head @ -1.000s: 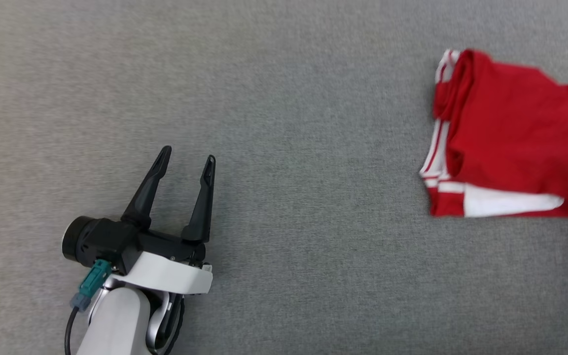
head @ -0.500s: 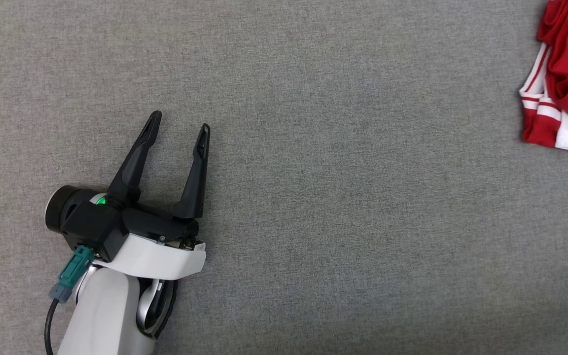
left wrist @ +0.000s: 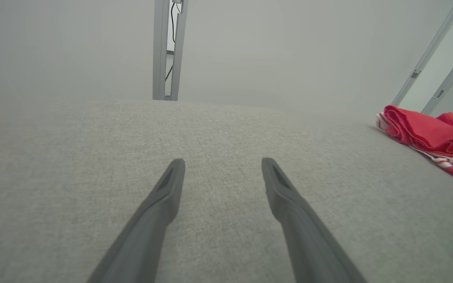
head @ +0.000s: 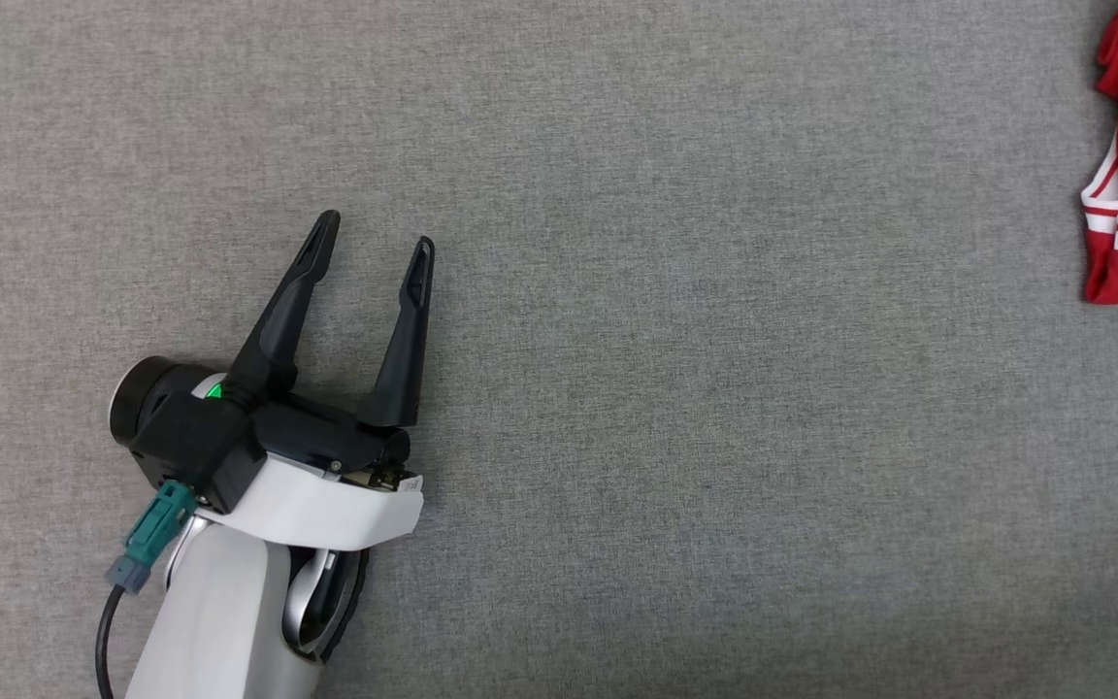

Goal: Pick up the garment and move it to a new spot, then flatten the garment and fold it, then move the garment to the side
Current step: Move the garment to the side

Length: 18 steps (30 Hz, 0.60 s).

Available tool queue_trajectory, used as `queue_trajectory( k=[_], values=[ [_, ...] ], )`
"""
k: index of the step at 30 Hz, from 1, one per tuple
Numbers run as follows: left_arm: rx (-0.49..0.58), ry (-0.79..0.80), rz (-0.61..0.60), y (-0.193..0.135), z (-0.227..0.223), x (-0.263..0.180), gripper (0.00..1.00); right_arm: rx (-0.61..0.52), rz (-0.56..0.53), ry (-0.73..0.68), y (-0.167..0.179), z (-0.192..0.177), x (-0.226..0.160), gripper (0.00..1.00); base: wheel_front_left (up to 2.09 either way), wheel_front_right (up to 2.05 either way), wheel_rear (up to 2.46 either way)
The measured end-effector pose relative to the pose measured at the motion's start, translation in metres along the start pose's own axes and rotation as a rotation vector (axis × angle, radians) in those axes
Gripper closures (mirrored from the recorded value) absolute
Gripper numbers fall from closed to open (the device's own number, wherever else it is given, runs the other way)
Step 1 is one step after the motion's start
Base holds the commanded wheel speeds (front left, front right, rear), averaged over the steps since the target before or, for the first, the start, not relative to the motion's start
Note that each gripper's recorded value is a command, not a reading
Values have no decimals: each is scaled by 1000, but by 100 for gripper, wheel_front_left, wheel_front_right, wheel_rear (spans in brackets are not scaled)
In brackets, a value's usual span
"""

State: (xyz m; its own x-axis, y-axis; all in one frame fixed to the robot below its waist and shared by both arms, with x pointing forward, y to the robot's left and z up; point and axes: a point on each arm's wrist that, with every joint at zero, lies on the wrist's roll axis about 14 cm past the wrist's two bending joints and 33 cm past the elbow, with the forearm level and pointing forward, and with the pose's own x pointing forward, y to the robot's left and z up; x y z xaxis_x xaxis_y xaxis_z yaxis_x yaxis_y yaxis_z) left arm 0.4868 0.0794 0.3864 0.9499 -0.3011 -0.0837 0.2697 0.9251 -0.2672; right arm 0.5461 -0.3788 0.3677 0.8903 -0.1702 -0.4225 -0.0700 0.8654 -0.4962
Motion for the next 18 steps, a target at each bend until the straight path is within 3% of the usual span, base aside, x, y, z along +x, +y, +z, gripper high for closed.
queue_trajectory(
  k=[8,18],
  values=[
    [-6,6,21,4,5,-8,0,17,5,-27,11,9,-6,0,0,0,0],
    [-10,-27,61,1,32,-33,0,-46,24,-198,9,81,-23,0,0,0,0]
  ],
)
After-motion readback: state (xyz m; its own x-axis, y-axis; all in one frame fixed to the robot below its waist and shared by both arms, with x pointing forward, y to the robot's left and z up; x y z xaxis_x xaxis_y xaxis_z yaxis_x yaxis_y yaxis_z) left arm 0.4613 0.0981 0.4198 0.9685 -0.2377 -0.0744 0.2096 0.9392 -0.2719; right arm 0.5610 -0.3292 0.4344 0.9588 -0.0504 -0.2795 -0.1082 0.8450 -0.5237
